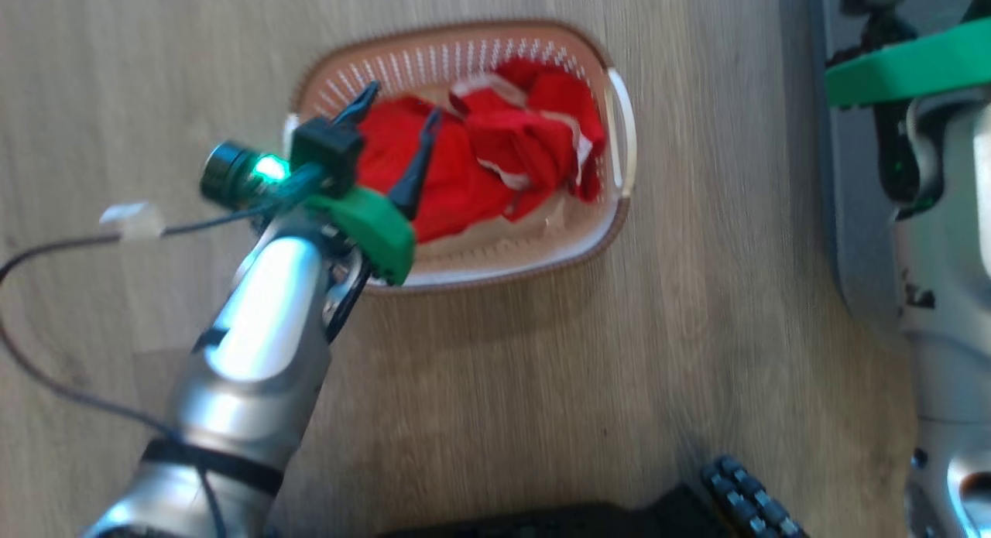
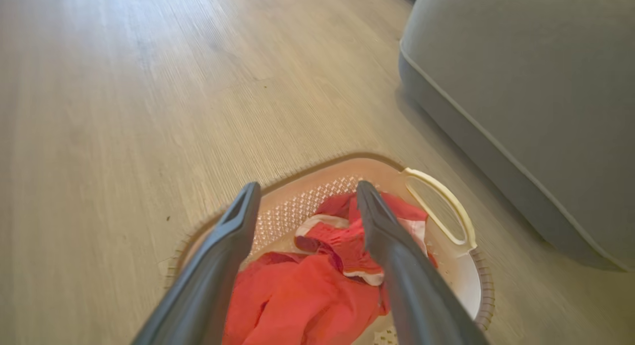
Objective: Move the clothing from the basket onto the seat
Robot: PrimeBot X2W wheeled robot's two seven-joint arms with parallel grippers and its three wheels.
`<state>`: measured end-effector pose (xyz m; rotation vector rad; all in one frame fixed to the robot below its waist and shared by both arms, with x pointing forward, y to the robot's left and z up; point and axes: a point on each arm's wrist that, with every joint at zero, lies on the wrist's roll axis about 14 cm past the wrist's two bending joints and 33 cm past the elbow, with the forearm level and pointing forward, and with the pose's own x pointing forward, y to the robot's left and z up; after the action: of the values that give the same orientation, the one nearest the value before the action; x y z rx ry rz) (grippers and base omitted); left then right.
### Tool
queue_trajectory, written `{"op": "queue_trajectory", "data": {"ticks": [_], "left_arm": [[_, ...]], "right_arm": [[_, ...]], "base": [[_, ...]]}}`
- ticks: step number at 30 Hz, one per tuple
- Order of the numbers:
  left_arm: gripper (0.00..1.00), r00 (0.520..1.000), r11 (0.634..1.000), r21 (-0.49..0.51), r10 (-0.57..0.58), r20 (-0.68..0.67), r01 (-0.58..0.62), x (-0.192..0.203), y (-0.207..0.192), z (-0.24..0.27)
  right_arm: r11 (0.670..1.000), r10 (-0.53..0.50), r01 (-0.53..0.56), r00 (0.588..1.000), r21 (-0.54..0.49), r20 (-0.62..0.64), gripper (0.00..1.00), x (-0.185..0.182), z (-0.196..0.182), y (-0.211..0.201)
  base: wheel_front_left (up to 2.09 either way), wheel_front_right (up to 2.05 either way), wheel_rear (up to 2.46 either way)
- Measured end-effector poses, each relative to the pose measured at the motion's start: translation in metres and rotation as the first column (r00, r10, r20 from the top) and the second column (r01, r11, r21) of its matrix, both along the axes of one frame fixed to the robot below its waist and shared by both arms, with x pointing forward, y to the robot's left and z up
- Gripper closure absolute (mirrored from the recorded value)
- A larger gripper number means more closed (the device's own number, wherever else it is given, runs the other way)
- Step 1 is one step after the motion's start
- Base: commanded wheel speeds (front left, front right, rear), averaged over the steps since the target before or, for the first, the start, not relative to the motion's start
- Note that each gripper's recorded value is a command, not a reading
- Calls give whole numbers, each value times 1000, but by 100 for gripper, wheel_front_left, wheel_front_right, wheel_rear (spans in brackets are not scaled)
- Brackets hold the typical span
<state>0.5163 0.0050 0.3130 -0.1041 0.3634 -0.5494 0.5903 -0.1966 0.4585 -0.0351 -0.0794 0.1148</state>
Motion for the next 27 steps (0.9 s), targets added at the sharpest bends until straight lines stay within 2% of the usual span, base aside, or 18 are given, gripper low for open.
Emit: {"op": "queue_trajectory", "data": {"ticks": [7, 13, 20, 24, 27], "left_arm": [[0, 980, 981, 8, -191, -60, 192, -7, -49, -42], [0, 912, 914, 8, -404, -66, 405, -26, -92, -64], [0, 849, 845, 93, -527, -22, 527, -9, -110, -80], [0, 802, 796, 100, -593, -69, 597, -25, -123, -101], [0, 787, 784, 81, -606, -119, 616, -35, -127, -118]], "right_arm": [[1000, -4, 3, 999, -23, -33, 0, 12, -29, -6], [999, -9, 6, 997, -45, -74, 0, 12, -53, -11], [998, -9, 4, 996, -55, -91, 0, 12, -64, -12], [999, -13, 7, 994, -53, -108, 0, 9, -70, -13], [998, -13, 7, 993, -57, -114, 0, 7, -73, -14]], "base": [[0, 0, 0], [0, 0, 0], [0, 0, 0], [0, 0, 0], [0, 0, 0]]}}
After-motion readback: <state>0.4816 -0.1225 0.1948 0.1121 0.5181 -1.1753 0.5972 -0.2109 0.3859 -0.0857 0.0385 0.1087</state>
